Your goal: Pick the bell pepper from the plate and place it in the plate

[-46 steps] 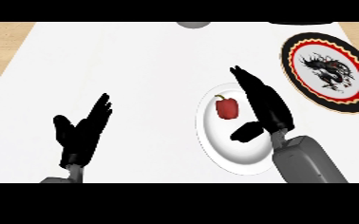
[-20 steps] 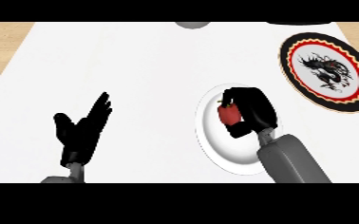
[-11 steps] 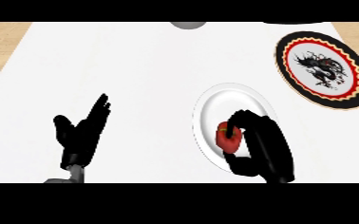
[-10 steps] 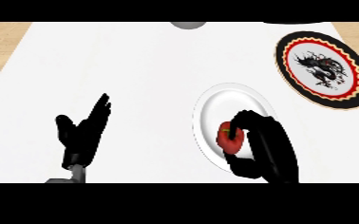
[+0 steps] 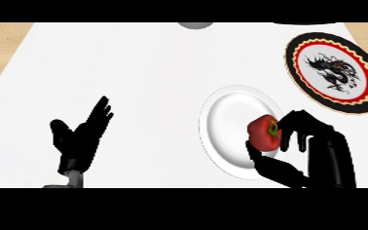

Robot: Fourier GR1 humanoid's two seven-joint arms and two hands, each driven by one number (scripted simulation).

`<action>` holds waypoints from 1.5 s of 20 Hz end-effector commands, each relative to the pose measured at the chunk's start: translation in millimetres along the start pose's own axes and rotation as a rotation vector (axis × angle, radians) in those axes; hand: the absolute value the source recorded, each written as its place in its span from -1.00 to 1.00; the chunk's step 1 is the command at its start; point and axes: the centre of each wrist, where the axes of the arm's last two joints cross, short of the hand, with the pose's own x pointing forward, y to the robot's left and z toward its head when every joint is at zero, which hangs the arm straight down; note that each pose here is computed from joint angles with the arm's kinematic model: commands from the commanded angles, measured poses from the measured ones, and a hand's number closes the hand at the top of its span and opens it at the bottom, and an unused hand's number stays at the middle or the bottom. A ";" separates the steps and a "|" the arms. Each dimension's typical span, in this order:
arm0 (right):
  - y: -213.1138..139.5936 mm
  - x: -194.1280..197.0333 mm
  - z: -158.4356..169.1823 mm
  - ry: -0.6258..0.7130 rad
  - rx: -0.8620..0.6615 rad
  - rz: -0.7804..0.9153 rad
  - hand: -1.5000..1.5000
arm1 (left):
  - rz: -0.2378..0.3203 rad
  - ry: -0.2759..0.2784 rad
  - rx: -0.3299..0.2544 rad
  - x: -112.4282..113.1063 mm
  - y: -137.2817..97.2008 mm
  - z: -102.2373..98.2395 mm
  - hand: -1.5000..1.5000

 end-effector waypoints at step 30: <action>-93.5 -233.1 -177.9 0.355 -0.320 -0.015 1.00 | -0.016 0.044 -0.056 8.0 -11.3 -15.2 0.00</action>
